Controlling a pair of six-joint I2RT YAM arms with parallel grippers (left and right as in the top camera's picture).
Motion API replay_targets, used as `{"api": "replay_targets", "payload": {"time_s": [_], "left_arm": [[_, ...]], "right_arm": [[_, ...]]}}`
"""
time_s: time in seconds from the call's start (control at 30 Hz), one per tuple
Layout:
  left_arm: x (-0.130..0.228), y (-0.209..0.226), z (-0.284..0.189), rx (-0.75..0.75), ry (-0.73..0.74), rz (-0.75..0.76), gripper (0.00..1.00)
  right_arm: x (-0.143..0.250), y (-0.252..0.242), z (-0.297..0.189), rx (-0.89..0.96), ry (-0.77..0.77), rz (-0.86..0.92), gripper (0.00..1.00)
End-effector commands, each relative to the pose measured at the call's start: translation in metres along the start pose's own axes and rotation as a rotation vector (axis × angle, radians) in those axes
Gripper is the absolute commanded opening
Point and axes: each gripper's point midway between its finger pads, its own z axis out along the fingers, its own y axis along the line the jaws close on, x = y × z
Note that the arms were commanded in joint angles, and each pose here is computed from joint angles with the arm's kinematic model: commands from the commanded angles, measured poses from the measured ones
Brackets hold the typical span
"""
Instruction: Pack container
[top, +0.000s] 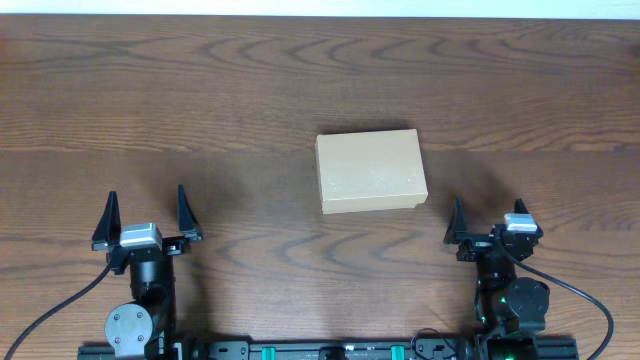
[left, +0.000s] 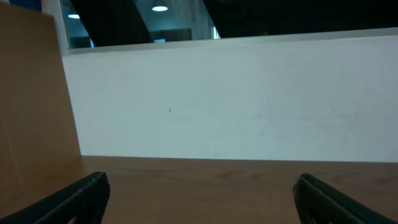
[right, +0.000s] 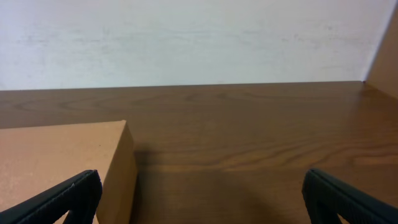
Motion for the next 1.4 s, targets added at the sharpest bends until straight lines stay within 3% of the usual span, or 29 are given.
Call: {"api": "replay_targets", "payload": {"time_s": [0.0, 0.3, 0.7, 1.37], "left_arm": [[0.004, -0.002, 0.000, 0.008, -0.021, 0.021, 0.95], [0.015, -0.011, 0.000, 0.056, -0.014, 0.020, 0.95], [0.106, -0.017, -0.017, 0.083, 0.367, 0.000, 0.95], [0.106, -0.016, -0.016, 0.081, 0.365, -0.007, 0.95]], "right_arm": [[0.001, -0.002, 0.000, 0.005, 0.003, -0.012, 0.99], [0.001, -0.002, 0.000, 0.005, 0.003, -0.012, 0.99], [0.001, -0.002, 0.000, 0.005, 0.003, -0.012, 0.99], [0.001, -0.002, 0.000, 0.005, 0.003, -0.011, 0.99]]}}
